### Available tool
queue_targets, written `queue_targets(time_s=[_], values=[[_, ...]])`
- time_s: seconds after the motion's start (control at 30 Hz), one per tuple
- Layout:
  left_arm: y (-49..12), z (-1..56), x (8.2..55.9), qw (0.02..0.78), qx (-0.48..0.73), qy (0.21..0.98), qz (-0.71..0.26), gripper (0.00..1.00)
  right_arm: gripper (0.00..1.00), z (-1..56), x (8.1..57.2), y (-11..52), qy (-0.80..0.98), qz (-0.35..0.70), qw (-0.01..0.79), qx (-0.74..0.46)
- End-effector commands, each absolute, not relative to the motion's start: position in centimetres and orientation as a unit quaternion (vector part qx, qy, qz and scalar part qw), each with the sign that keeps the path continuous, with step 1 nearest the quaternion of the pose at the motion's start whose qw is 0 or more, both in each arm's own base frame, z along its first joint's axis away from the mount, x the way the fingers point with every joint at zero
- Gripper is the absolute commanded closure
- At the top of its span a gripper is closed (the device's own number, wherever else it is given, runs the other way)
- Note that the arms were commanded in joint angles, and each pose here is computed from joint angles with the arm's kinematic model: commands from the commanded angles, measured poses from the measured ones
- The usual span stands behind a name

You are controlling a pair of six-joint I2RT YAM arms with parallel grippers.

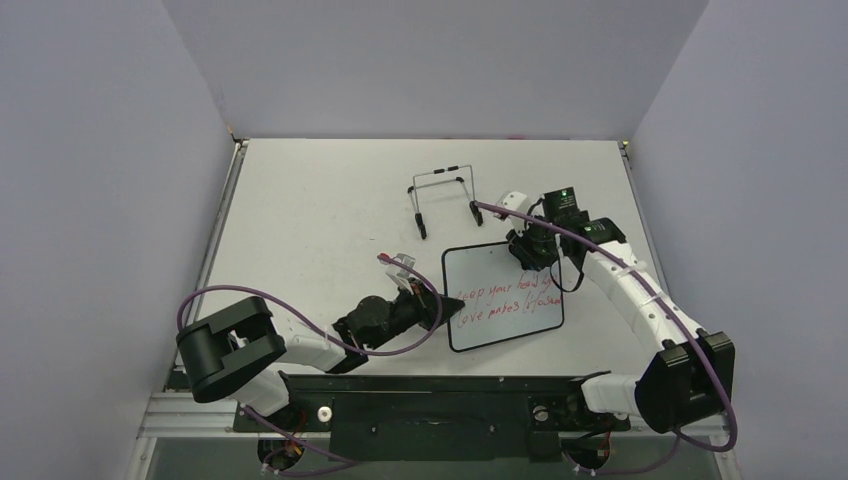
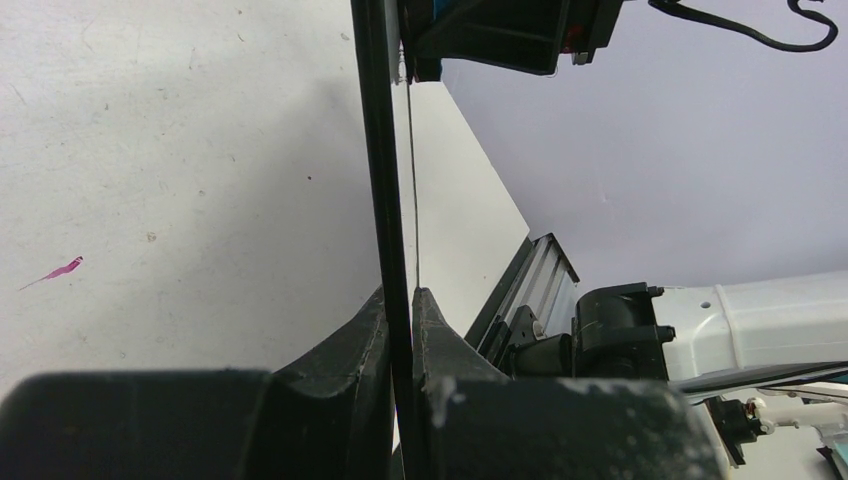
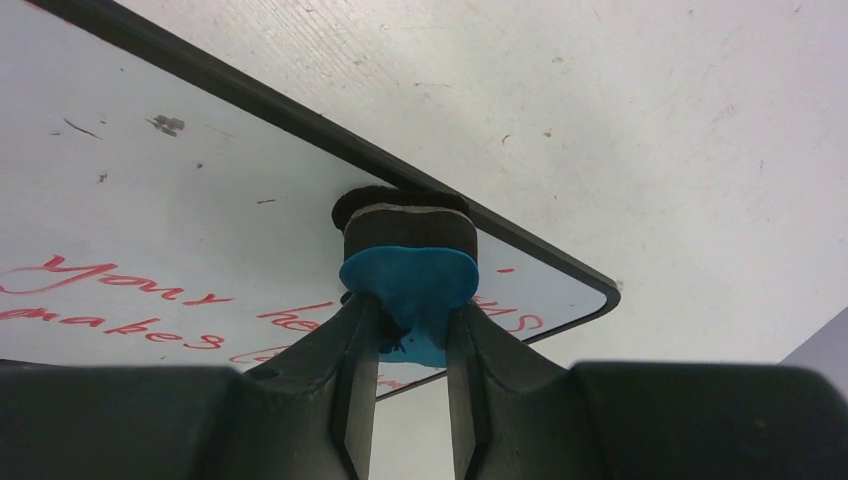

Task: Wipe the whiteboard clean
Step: Erase the whiteboard at the center of the board.

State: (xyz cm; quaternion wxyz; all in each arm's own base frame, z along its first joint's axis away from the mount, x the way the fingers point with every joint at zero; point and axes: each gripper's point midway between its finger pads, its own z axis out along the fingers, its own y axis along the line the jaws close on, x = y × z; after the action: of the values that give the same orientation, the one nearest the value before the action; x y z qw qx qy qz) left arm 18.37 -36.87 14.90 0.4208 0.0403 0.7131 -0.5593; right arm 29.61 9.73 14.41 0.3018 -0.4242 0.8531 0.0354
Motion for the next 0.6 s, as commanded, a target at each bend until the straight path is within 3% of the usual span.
queue_targets(time_s=[0.0,0.2,0.57], values=[[-38.6,19.6,15.4,0.424,0.114,0.648,-0.622,1.00,1.00,15.6,29.7,9.4,0.843,0.071,0.325,-0.423],[-38.4,19.6,15.4,0.426,0.113,0.647,-0.622,1.00,1.00,20.1,28.9,8.7,0.822,0.116,0.383,-0.404],[-38.2,19.2,16.0,0.433,0.100,0.653,-0.613,1.00,1.00,15.7,26.6,10.2,0.835,0.104,0.333,-0.424]])
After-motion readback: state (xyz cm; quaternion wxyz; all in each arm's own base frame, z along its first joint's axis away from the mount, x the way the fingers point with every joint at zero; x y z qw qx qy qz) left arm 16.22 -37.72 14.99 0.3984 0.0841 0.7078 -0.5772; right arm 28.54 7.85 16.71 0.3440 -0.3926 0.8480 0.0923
